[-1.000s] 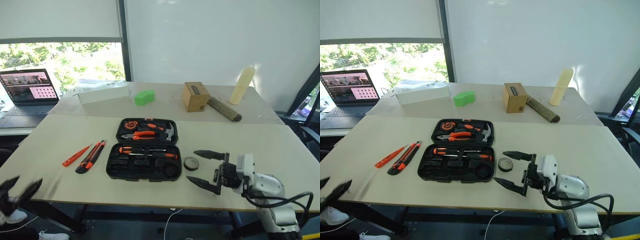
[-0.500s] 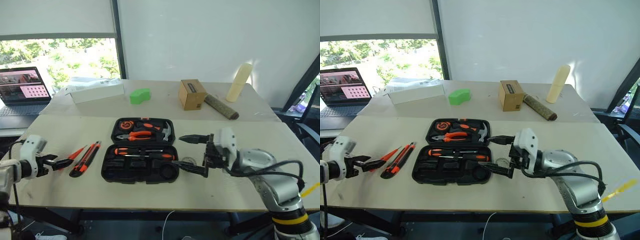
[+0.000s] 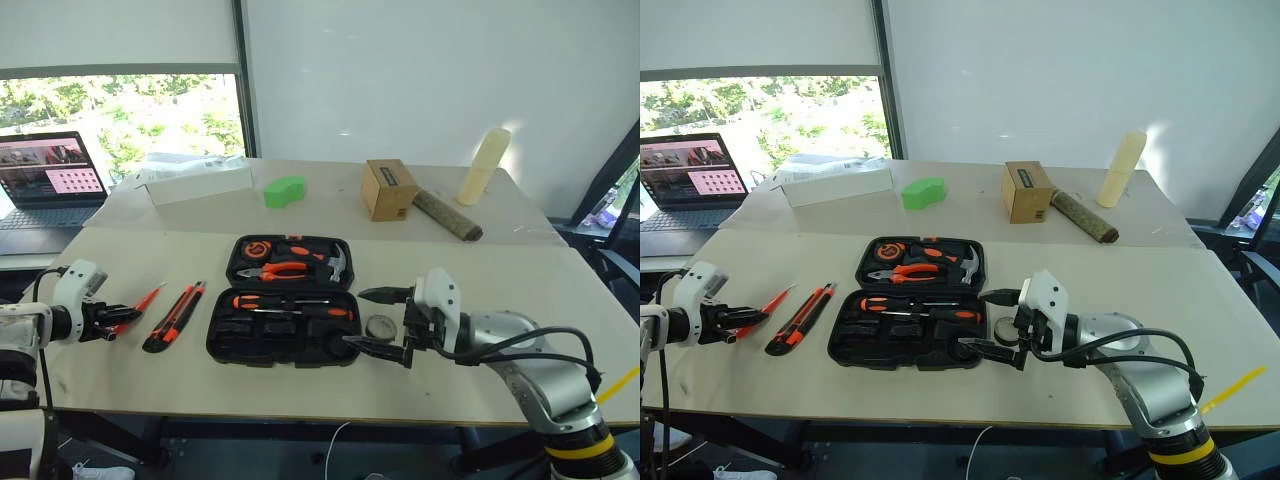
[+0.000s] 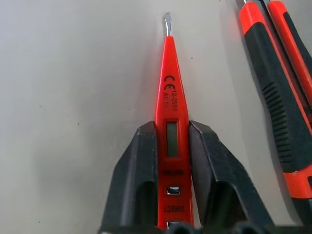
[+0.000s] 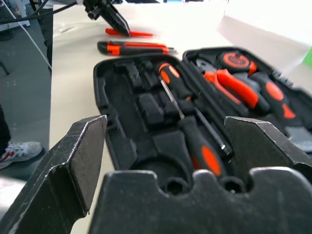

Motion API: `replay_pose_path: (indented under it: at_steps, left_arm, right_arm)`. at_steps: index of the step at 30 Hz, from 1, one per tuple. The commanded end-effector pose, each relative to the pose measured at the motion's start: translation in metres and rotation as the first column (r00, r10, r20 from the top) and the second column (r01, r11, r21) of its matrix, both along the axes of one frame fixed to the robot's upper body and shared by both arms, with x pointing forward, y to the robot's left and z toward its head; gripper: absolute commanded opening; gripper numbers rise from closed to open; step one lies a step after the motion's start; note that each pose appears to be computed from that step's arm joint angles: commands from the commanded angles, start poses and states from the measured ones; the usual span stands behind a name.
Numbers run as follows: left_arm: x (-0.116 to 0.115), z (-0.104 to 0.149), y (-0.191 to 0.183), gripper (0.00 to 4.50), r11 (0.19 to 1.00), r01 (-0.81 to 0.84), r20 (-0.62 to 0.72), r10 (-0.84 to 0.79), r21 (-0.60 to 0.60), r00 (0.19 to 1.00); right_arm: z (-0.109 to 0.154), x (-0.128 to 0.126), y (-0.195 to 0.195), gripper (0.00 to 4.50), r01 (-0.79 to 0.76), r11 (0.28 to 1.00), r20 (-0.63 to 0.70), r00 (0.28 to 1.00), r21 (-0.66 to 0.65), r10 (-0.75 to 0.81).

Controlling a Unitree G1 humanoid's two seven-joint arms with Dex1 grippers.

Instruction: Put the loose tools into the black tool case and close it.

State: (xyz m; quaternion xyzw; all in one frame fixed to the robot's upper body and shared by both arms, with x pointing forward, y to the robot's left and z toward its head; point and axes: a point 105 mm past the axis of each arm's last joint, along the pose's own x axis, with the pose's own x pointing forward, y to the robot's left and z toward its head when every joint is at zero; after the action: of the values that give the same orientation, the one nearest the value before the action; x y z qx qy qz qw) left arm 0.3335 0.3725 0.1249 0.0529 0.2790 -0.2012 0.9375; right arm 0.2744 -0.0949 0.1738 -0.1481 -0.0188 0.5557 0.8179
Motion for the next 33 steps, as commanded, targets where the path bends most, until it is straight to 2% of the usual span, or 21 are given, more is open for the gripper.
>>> replay_pose_path:
  at_steps: [1,3,5,7,10,12,16,20,23,29,33]
  left_arm:
    - [0.008,0.049,-0.013,0.46,0.988,0.151,0.21,-0.14,-0.039,0.968]
    - [0.007,0.065,-0.028,0.46,0.963,0.266,0.254,-0.247,-0.043,0.935]
    - [0.001,0.074,-0.063,0.46,0.859,0.51,0.225,-0.505,0.041,0.833]
    - [-0.002,0.074,-0.096,0.46,0.742,0.664,0.165,-0.668,0.087,0.725]
    - [0.002,0.07,-0.132,0.46,0.624,0.763,0.104,-0.781,0.169,0.616]
    - [0.004,0.067,-0.142,0.46,0.591,0.78,0.073,-0.804,0.205,0.59]
    - [0.016,0.052,-0.179,0.46,0.477,0.823,-0.023,-0.862,0.308,0.507]
    - [0.022,0.033,-0.19,0.46,0.401,0.845,-0.098,-0.883,0.355,0.46]
    - [0.025,0.03,-0.198,0.46,0.382,0.851,-0.099,-0.892,0.361,0.442]
    - [0.03,0.02,-0.201,0.46,0.382,0.84,-0.14,-0.876,0.385,0.462]
    - [0.023,0.013,-0.202,0.46,0.333,0.868,-0.192,-0.886,0.369,0.422]
  right_arm:
    - [0.018,-0.007,-0.007,4.5,-0.012,1.0,0.08,0.997,0.009,0.011]
    - [0.017,-0.008,-0.011,4.5,-0.008,1.0,0.077,0.997,0.002,0.007]
    - [0.015,-0.01,-0.017,4.5,0.0,1.0,0.072,0.997,-0.004,0.0]
    - [0.015,-0.012,-0.019,4.5,0.004,1.0,0.068,0.998,-0.006,-0.003]
    - [0.014,-0.014,-0.019,4.5,0.006,1.0,0.064,0.998,-0.005,-0.006]
    - [0.013,-0.015,-0.019,4.5,0.008,1.0,0.063,0.998,-0.005,-0.007]
    - [0.011,-0.016,-0.017,4.5,0.023,1.0,0.056,0.998,0.002,-0.023]
    - [0.01,-0.017,-0.016,4.5,0.034,0.999,0.053,0.998,0.007,-0.035]
    - [0.009,-0.017,-0.016,4.5,0.047,0.999,0.055,0.997,0.009,-0.047]
    - [0.01,-0.017,-0.016,4.5,0.061,0.998,0.061,0.996,0.015,-0.061]
    - [0.009,-0.018,-0.015,4.5,0.066,0.998,0.062,0.996,0.021,-0.067]
